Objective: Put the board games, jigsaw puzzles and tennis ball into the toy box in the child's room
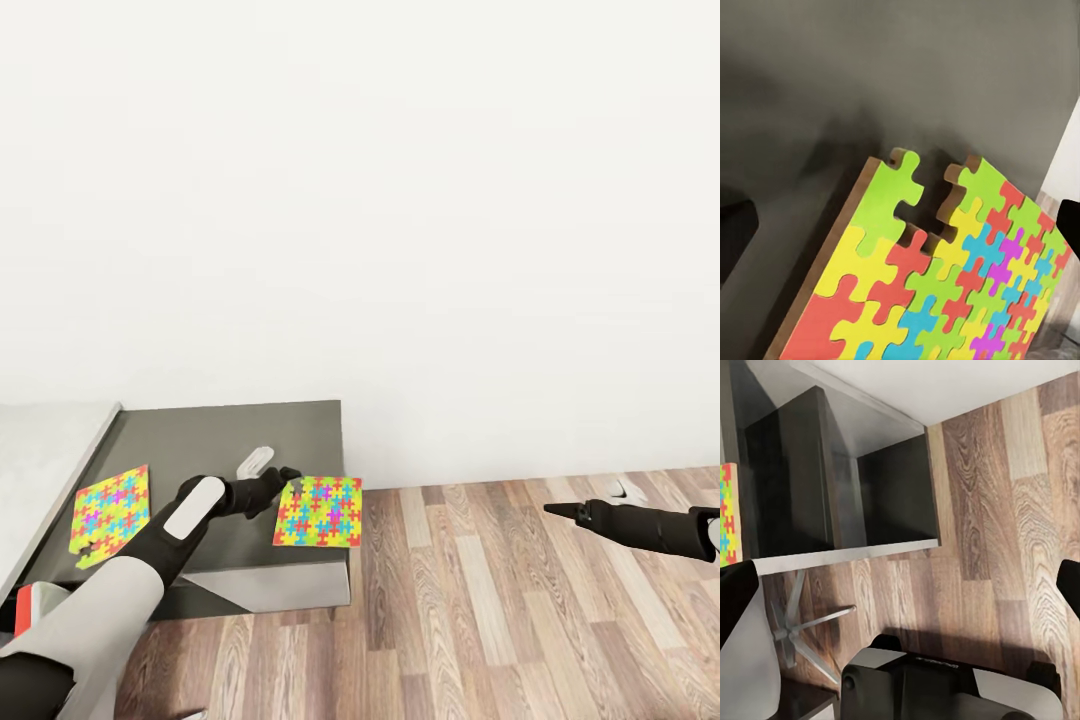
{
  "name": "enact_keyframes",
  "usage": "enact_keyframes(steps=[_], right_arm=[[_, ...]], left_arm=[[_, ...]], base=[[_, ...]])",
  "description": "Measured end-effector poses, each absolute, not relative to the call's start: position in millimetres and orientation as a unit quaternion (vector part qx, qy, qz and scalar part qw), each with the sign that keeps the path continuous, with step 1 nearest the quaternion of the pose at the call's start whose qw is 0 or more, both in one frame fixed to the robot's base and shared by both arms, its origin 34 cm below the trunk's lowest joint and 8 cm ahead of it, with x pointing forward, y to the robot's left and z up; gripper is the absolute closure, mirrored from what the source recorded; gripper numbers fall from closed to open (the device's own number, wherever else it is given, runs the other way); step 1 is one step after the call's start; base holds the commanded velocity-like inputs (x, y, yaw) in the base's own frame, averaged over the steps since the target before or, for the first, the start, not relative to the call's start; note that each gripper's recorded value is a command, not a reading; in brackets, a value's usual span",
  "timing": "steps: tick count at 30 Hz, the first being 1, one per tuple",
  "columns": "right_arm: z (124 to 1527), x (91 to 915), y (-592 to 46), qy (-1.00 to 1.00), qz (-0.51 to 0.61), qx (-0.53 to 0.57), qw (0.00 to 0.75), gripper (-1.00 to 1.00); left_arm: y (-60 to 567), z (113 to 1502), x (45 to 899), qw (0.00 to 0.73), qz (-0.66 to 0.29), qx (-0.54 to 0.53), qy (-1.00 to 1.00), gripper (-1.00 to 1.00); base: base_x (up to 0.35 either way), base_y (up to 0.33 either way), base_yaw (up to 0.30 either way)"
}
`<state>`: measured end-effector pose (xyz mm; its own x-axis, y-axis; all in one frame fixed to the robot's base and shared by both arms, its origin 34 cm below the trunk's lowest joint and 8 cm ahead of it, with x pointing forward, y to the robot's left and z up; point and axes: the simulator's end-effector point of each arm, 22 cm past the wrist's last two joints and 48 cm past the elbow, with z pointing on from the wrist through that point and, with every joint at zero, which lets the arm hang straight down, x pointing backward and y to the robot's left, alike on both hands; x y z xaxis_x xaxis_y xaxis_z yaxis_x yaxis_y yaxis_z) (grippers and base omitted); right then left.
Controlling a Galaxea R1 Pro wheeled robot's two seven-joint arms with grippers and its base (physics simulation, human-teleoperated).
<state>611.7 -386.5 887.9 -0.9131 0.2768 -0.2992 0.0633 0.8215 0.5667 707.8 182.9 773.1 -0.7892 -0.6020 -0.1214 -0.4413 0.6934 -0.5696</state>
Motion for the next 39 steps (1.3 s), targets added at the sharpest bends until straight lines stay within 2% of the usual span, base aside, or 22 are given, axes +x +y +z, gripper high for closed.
enact_keyframes(steps=[39], right_arm=[[888.7,611.7,-386.2,0.936,0.285,0.090,0.188,-1.00]], left_arm=[[181.5,773.2,707.0,0.150,-0.268,-0.288,0.907,-1.00]], base=[[0.000,0.000,-0.030]])
